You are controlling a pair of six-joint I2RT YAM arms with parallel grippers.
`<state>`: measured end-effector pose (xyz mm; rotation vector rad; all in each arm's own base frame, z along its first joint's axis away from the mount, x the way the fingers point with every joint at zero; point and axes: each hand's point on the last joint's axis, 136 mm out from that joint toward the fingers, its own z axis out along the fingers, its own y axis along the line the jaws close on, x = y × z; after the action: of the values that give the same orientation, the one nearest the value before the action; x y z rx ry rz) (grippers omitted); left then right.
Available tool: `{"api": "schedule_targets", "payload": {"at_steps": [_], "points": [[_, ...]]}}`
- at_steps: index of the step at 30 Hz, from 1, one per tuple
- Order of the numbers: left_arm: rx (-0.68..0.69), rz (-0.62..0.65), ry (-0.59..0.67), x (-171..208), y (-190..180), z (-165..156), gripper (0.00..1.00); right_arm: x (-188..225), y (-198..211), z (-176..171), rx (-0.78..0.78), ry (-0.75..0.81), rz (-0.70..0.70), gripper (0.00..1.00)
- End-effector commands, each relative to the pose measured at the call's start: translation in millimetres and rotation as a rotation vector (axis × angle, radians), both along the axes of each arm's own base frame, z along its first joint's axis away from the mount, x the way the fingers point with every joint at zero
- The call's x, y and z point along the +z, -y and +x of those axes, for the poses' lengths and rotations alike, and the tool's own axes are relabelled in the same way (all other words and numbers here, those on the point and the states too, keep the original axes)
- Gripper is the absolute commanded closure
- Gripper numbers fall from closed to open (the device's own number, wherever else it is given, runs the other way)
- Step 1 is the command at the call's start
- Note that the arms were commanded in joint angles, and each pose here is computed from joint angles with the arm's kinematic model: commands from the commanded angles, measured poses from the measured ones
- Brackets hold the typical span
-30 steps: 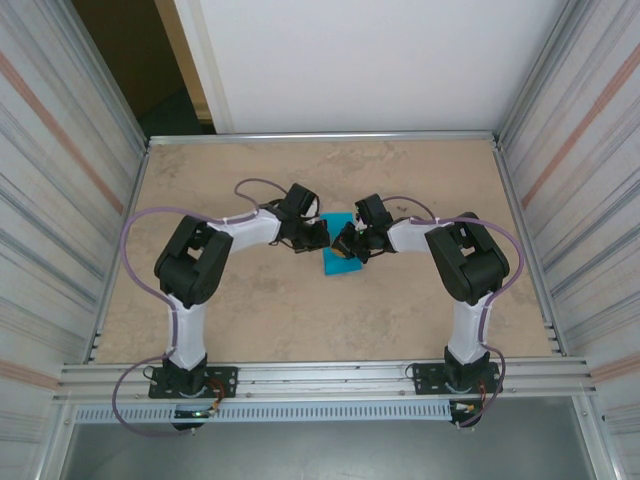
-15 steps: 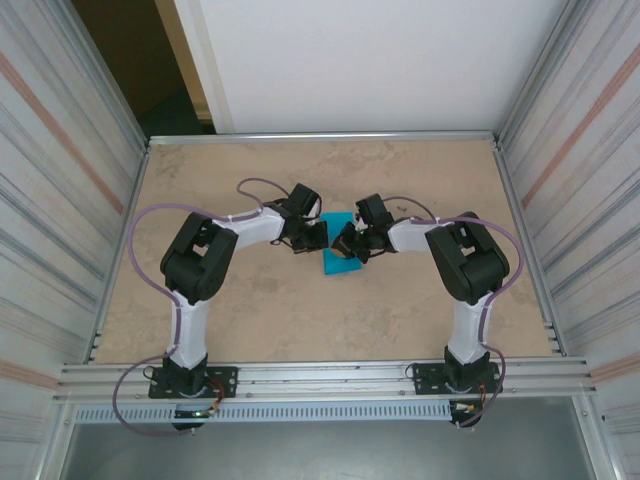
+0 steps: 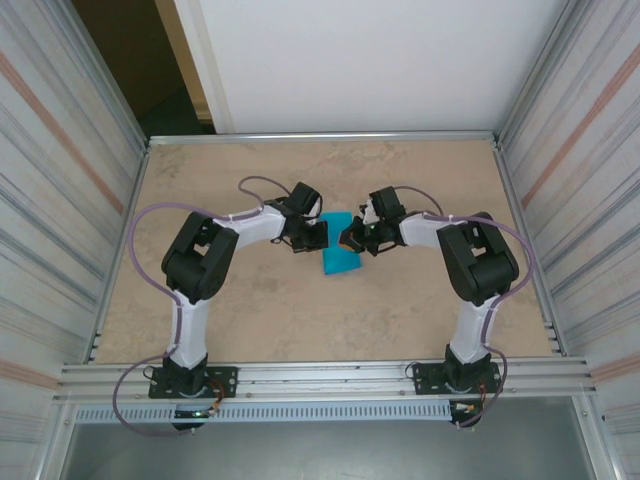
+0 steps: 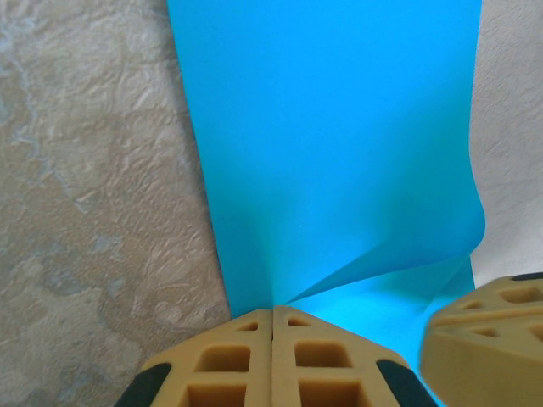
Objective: Fold a paper plane with a square sheet of paper (pick it up from the middle)
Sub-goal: Fold the triangle a second time at the center of the table.
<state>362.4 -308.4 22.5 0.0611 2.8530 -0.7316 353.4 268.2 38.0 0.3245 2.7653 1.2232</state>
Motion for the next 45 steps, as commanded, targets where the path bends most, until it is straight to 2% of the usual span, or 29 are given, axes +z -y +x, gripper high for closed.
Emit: {"api": "schedule_targets", "payload": {"at_steps": [1, 12, 19, 23, 30, 36, 45], "points": [[-0.018, 0.07, -0.039, -17, -9, -6, 1.0, -6, -10, -4, 0.072, -0.004, -0.01, 1.0], [-0.008, 0.072, -0.022, -9, -14, 2, 1.0, -48, 19, -18, 0.008, -0.088, -0.124, 1.0], [-0.033, -0.078, 0.071, 45, 10, 18, 1.0, -71, 30, -30, -0.036, -0.134, -0.175, 1.0], [-0.019, -0.152, 0.088, 60, 15, 5, 0.96, -75, 34, -30, -0.065, -0.136, -0.189, 1.0], [-0.038, -0.235, 0.009, 52, 27, -33, 0.98, -79, 37, -30, -0.078, -0.147, -0.201, 1.0], [-0.075, -0.212, -0.022, 39, 36, -47, 1.0, -82, 37, -32, -0.078, -0.161, -0.202, 1.0], [-0.084, -0.165, -0.065, 17, 32, -65, 1.0, -84, 38, -33, -0.084, -0.173, -0.203, 1.0]]}}
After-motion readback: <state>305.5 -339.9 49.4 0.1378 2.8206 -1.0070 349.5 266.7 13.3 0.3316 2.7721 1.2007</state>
